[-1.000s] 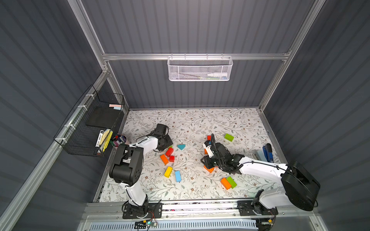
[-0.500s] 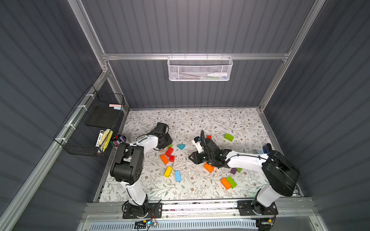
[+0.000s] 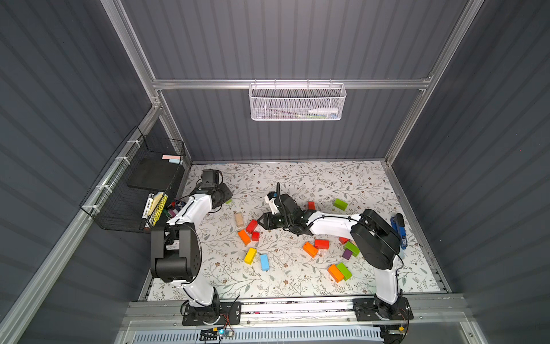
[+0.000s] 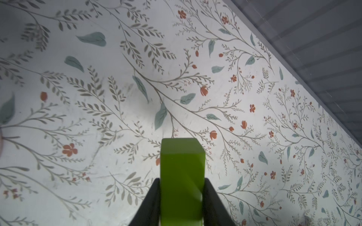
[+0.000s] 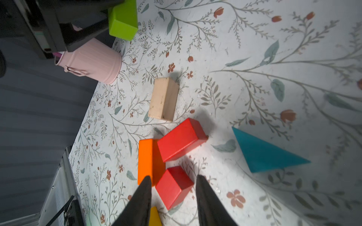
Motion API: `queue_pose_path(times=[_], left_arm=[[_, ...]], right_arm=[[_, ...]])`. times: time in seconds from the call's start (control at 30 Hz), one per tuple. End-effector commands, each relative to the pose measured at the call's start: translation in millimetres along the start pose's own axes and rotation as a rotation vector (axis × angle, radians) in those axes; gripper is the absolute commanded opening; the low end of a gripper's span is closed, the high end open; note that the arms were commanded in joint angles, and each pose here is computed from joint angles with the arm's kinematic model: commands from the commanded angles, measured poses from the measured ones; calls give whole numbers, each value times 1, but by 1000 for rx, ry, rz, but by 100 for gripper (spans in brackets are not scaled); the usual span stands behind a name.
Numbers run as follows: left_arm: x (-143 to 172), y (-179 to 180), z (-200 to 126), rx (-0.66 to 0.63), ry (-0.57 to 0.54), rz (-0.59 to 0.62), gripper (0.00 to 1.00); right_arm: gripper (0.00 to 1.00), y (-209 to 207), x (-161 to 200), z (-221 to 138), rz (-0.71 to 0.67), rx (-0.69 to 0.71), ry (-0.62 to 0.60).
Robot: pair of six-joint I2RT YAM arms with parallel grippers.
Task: Assemble a heart with building blocks
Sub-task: Move the building block to the center of the board.
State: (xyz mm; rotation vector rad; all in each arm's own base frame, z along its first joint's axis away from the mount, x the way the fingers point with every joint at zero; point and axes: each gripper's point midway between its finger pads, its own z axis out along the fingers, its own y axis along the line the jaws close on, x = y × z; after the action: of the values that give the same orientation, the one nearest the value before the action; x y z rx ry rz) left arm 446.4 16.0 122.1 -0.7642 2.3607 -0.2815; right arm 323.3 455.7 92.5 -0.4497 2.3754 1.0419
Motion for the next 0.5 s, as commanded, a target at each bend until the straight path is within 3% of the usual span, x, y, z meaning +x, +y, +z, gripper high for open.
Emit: queue_pose_path(times=[0.0,0.47], left_arm=[[-13,3,-15,11,-25,33,26],[-23,2,-28,20,-74,61,27]], right_arm=[[41,4,-3,13,8,6,12],[41,-6,-6,68,-69,86,77]])
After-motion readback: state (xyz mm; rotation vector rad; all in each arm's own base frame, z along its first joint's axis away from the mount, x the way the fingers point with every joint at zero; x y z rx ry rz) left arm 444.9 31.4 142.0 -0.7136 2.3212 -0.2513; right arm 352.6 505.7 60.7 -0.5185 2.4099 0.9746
